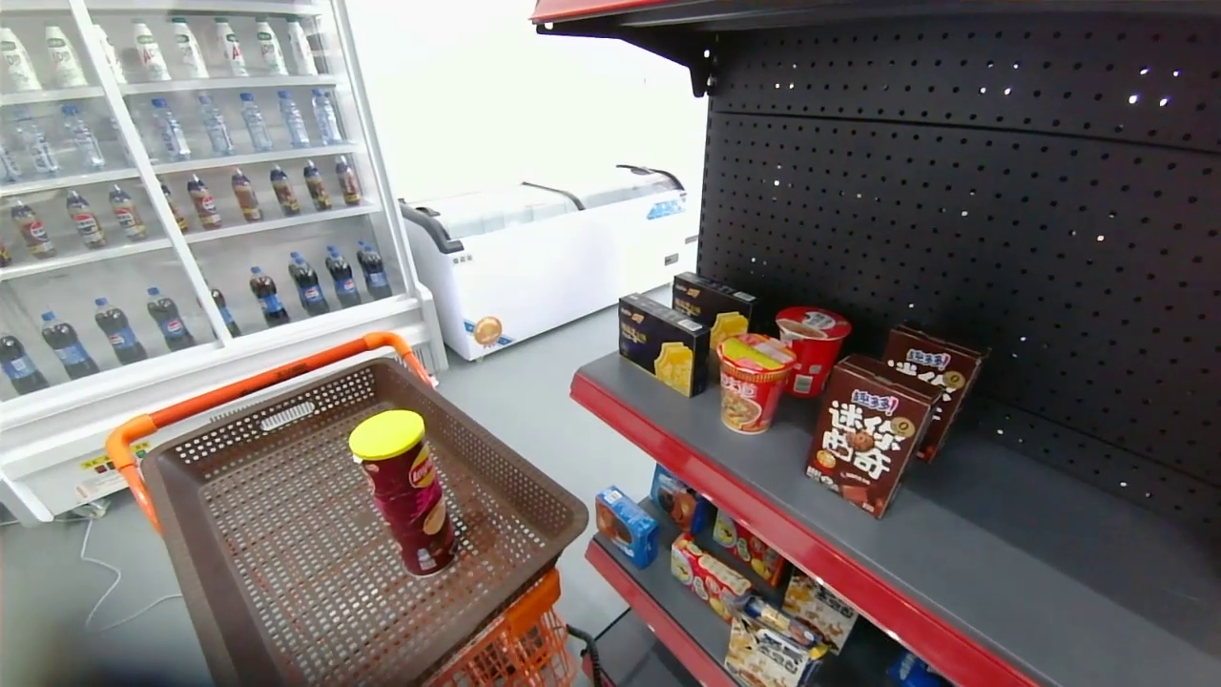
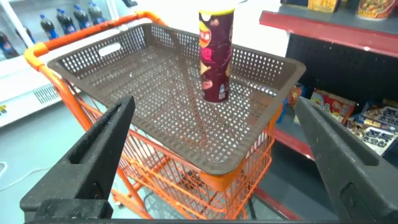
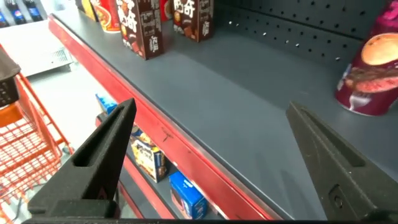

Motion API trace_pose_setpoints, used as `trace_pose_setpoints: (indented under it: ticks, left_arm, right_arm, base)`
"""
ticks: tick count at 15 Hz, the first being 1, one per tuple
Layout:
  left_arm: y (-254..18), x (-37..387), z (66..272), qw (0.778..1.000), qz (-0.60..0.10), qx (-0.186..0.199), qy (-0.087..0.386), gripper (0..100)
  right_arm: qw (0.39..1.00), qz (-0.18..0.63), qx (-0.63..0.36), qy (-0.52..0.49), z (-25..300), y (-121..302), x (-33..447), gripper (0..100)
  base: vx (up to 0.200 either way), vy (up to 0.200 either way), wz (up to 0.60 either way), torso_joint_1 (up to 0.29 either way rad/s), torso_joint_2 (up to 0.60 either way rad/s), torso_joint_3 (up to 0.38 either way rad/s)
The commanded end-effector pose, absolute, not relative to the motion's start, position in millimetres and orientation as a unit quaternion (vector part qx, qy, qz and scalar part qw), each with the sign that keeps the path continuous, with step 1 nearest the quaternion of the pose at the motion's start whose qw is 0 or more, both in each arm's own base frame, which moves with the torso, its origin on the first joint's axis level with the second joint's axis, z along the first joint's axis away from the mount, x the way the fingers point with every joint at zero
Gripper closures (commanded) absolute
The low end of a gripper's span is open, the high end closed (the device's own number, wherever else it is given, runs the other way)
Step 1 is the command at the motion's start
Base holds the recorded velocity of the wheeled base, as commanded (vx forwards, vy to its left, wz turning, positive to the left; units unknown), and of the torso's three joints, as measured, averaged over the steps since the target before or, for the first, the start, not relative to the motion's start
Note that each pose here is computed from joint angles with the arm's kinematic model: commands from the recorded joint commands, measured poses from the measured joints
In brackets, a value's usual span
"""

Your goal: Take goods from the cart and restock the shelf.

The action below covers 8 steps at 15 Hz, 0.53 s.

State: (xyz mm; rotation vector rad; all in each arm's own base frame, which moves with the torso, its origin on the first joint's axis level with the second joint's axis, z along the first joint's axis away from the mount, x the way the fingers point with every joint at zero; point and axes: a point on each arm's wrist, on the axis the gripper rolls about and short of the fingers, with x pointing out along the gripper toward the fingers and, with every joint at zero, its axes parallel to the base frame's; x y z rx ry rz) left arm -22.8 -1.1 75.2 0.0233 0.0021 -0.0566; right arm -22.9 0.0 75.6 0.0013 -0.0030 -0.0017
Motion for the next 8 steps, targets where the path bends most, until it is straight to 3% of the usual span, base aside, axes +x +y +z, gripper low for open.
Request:
trace_pose_setpoints:
  ticks: [1,2,3,4,5,6,7,8]
  left_arm:
    - [-1,-23,76,1.0,-0.026,0.011,0.0,0]
    - [0,-24,81,1.0,-0.012,0.015,-0.009,0]
    - [0,-27,114,0.999,-0.01,0.048,-0.023,0]
    - [0,-19,137,0.998,-0.014,0.061,0.006,0]
    - [0,0,160,0.997,-0.019,0.046,0.054,0]
    - [0,5,161,0.997,-0.013,0.042,0.064,0]
    - [0,25,161,0.992,-0.008,0.035,0.118,0]
    - [0,33,162,0.991,-0.005,0.023,0.135,0]
  right_arm:
    - [1.0,0.0,0.001,0.0,75,0,-23,0]
    - [1.0,0.0,0.001,0.0,75,0,-23,0]
    - [1.0,0.0,0.001,0.0,75,0,-23,0]
    - [1.0,0.0,0.001,0.0,75,0,-23,0]
    - [1.0,0.0,0.001,0.0,75,0,-23,0]
    - [1.0,0.0,0.001,0.0,75,0,-23,0]
    - [1.0,0.0,0.001,0.0,75,0,-23,0]
    - [1.0,0.0,0.001,0.0,75,0,-23,0]
  base:
    - [0.0,0.0,0.0,0.0,0.0,0.0]
    - [0.0,0.0,0.0,0.0,0.0,0.0]
    - [0.0,0.0,0.0,0.0,0.0,0.0]
    - [0.0,0.0,0.0,0.0,0.0,0.0]
    - [0.0,0.0,0.0,0.0,0.0,0.0]
    - [0.0,0.0,0.0,0.0,0.0,0.0]
    - [0.0,0.0,0.0,0.0,0.0,0.0]
    - [0.0,0.0,0.0,0.0,0.0,0.0]
